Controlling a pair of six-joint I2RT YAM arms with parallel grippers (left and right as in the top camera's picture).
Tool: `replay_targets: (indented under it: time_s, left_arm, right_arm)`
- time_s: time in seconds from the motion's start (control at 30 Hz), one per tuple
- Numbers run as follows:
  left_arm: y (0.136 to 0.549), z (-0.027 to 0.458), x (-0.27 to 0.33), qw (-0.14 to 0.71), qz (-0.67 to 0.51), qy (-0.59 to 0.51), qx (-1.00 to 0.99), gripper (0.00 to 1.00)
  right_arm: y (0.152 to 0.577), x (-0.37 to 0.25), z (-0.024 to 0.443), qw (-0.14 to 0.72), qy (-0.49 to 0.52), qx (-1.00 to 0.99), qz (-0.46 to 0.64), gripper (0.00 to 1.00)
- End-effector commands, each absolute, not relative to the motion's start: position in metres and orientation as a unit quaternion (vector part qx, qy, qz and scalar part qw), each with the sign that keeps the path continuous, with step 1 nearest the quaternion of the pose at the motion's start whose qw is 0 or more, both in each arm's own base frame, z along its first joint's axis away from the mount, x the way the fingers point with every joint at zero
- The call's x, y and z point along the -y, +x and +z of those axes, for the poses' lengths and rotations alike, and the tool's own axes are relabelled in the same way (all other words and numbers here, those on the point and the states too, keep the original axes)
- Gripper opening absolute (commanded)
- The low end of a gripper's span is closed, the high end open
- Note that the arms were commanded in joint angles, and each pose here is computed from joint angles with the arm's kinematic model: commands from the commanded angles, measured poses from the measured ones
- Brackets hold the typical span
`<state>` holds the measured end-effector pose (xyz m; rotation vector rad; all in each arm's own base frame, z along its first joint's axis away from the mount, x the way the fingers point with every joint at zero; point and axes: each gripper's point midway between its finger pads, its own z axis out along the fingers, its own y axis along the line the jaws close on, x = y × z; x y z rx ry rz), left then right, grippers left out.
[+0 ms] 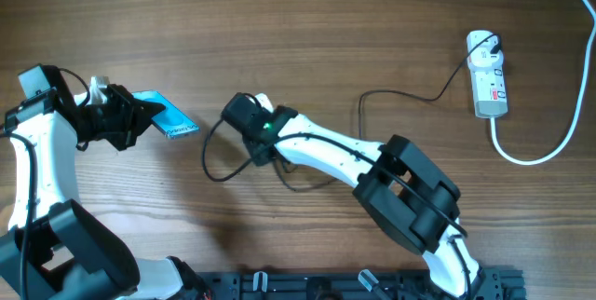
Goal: Plug charger to phone and switch on socket
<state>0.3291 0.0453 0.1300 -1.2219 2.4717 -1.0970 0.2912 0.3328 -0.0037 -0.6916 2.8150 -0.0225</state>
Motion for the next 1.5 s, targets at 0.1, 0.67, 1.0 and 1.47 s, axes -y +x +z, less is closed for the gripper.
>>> replay_targets:
  time_s: [0.1, 0.67, 1.0, 1.47]
  left_arm:
    - [0.33, 0.135, -0.046, 0.101, -0.372, -0.398, -0.832, 0.04]
    - [0.329, 0.135, -0.046, 0.1, -0.372, -0.398, -0.832, 0.04]
    - [0.329, 0.135, -0.046, 0.1, -0.372, -0.398, -0.832, 0.04]
    - [0.335, 0.16, -0.026, 0.124, -0.449, -0.329, -0.821, 0.04]
  right_arm:
    - [0.256, -0.269, -0.026, -0.027, -0.211, -0.975, -0.06, 0.25]
    - [0.277, -0.279, -0.028, -0.024, -0.111, -0.994, 0.01, 0.22]
    - [0.273, -0.275, -0.028, -0.033, -0.104, -0.994, 0.003, 0.11]
    - [0.281, -0.311, 0.063, 0.009, -0.227, -0.955, 0.192, 0.04]
